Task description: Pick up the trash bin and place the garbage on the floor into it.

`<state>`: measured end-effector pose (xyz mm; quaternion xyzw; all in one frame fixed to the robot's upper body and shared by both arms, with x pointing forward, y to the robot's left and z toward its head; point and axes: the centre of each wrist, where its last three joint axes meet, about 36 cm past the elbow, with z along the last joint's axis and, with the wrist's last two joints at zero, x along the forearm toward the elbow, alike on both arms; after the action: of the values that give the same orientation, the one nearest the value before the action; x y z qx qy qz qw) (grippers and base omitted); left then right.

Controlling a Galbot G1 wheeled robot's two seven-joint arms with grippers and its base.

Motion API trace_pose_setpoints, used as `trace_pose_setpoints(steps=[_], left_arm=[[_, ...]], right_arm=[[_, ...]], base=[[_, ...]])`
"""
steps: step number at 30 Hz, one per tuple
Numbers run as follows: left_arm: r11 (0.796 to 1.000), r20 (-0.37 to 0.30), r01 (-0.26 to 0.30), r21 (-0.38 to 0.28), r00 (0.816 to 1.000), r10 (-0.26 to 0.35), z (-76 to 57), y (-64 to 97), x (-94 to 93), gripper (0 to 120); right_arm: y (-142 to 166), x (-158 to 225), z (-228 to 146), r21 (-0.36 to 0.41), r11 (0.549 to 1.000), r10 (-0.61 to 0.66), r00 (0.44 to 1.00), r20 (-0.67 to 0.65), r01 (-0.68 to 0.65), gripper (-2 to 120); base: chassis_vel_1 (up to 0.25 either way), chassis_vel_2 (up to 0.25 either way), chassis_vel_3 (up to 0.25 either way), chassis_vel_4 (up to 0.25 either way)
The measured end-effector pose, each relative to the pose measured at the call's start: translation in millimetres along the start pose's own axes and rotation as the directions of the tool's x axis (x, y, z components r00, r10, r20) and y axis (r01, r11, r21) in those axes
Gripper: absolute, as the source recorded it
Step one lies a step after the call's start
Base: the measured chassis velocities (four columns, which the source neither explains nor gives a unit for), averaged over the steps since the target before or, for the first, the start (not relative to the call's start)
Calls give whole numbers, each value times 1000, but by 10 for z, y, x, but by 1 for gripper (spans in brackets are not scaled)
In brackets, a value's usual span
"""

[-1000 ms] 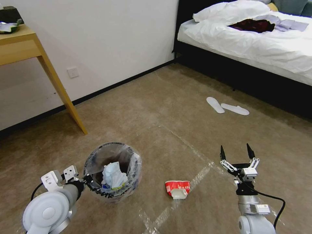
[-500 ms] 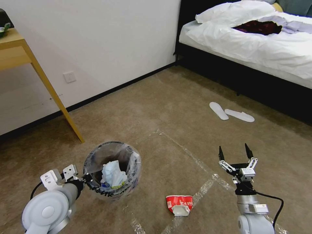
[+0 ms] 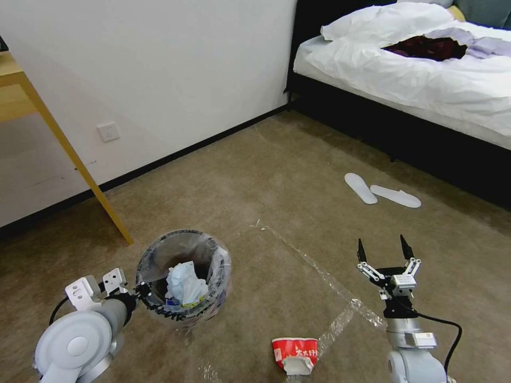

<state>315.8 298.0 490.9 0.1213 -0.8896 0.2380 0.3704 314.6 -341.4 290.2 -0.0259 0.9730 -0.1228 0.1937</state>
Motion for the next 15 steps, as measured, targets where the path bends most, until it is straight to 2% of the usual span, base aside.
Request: trace_pose_setpoints(steps=[1, 3, 4, 5, 7, 8, 10, 11, 12, 13, 14, 15], left_arm=[[1000, 0, 0, -3, 1000, 0, -1, 1, 0, 0], [1000, 2, 1, -9, 1000, -1, -16, 1, -3, 0], [1000, 2, 1, -9, 1000, -1, -16, 1, -3, 0], [1000, 2, 0, -10, 1000, 0, -21, 1, -5, 0], [1000, -3, 2, -10, 1000, -2, -19, 10, -29, 0], [1000, -3, 2, -10, 1000, -2, -19, 10, -29, 0], [1000, -10, 8, -13, 1000, -8, 4, 19, -53, 0], [1000, -10, 8, -13, 1000, -8, 4, 19, -53, 0], [1000, -13, 8, -14, 1000, -8, 12, 15, -68, 0], [1000, -16, 7, -14, 1000, -7, 16, 11, -84, 0], [1000, -16, 7, -14, 1000, -7, 16, 11, -84, 0], [1000, -18, 8, -13, 1000, -8, 23, 10, -101, 0]], right_arm=[[-135, -3, 57, 34, 998, -51, 998, -33, 52, 100], [-523, -52, 134, 53, 967, -242, 965, -100, 248, 100], [-523, -52, 134, 53, 967, -242, 965, -100, 248, 100], [-651, -87, 138, 55, 950, -299, 947, -119, 307, 100], [-1140, -319, 148, 95, 851, -490, 847, -206, 516, 100], [-1140, -319, 148, 95, 851, -490, 847, -206, 516, 100], [-1468, -551, 109, 154, 729, -610, 735, -297, 667, 100], [-1468, -551, 109, 154, 729, -610, 735, -297, 667, 100], [-1552, -610, 82, 155, 700, -627, 704, -334, 697, 100], [-1614, -633, 59, 135, 686, -636, 680, -366, 715, 100], [-1614, -633, 59, 135, 686, -636, 680, -366, 715, 100], [-1643, -651, 52, 105, 670, -650, 649, -396, 735, 100]], base=[[0, 0, 0, 0], [0, 0, 0, 0], [0, 0, 0, 0], [0, 0, 0, 0], [0, 0, 0, 0], [0, 0, 0, 0], [0, 0, 0, 0], [0, 0, 0, 0], [0, 0, 0, 0], [0, 0, 0, 0], [0, 0, 0, 0], [0, 0, 0, 0]])
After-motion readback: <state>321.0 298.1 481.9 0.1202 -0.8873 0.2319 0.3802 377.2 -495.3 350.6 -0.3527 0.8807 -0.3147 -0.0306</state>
